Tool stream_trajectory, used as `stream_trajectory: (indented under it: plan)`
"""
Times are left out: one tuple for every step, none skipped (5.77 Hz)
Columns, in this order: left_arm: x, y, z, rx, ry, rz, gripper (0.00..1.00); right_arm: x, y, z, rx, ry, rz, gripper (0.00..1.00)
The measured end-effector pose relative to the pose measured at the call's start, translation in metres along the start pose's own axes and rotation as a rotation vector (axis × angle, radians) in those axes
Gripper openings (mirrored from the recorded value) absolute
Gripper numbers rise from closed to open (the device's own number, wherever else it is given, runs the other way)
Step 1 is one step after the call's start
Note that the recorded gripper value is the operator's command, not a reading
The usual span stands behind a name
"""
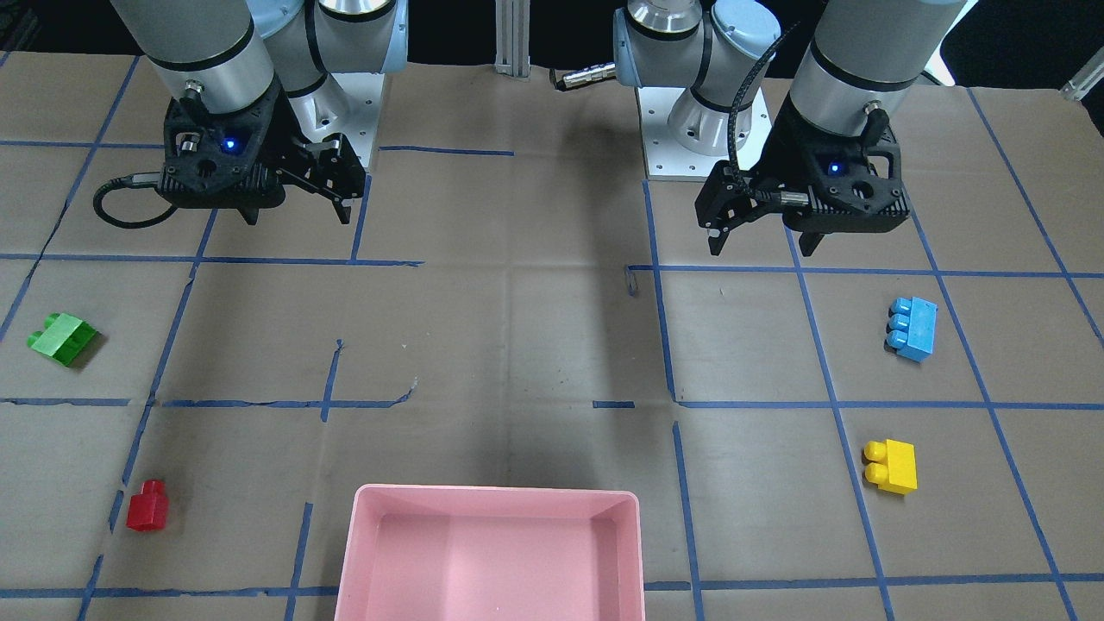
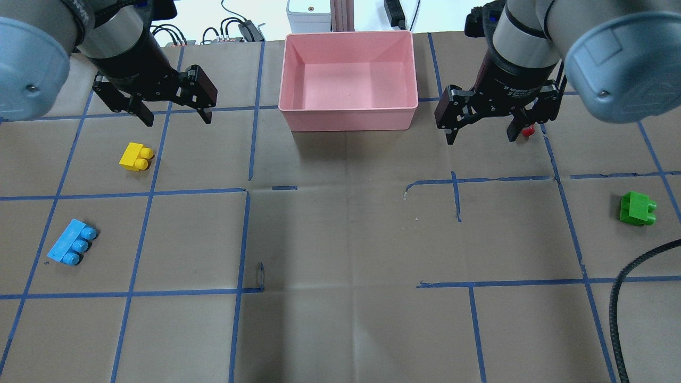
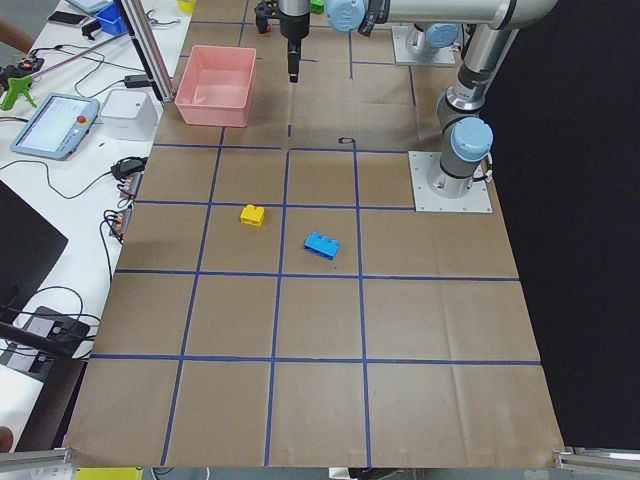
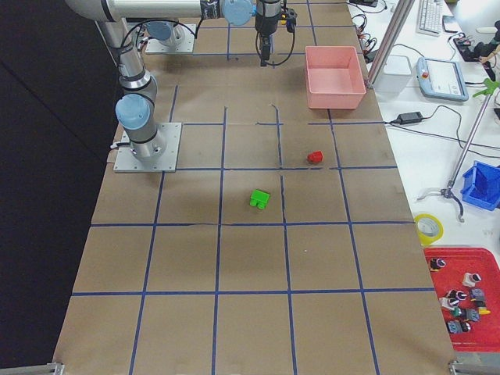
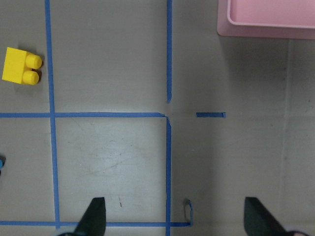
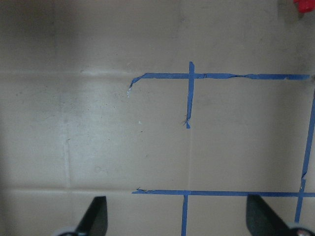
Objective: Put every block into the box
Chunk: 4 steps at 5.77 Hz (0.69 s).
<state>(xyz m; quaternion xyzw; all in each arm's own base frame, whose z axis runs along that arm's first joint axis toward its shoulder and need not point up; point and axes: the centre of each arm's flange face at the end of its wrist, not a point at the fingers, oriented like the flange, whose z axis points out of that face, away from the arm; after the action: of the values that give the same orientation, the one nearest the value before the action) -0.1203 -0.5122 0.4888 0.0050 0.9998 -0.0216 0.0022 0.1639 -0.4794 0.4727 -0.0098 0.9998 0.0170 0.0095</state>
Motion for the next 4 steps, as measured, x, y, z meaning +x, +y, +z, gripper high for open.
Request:
stream_trajectory:
  plan:
    - [-0.019,-0.003,0.0,-0.002,-0.002,0.026,0.99,0.003,0.001,0.0,-0.002,0.003,-0.008,1.0]
    - [-0.06,-0.008,0.001,-0.006,-0.002,0.045,0.99,0.01,0.001,0.0,-0.006,0.014,-0.038,1.0]
    - [-0.114,-0.01,0.004,-0.012,-0.003,0.07,0.99,0.032,0.0,-0.004,-0.008,0.031,-0.076,1.0]
    - [-0.181,-0.005,0.008,-0.024,-0.005,0.098,0.99,0.082,-0.004,-0.008,-0.017,0.041,-0.101,1.0]
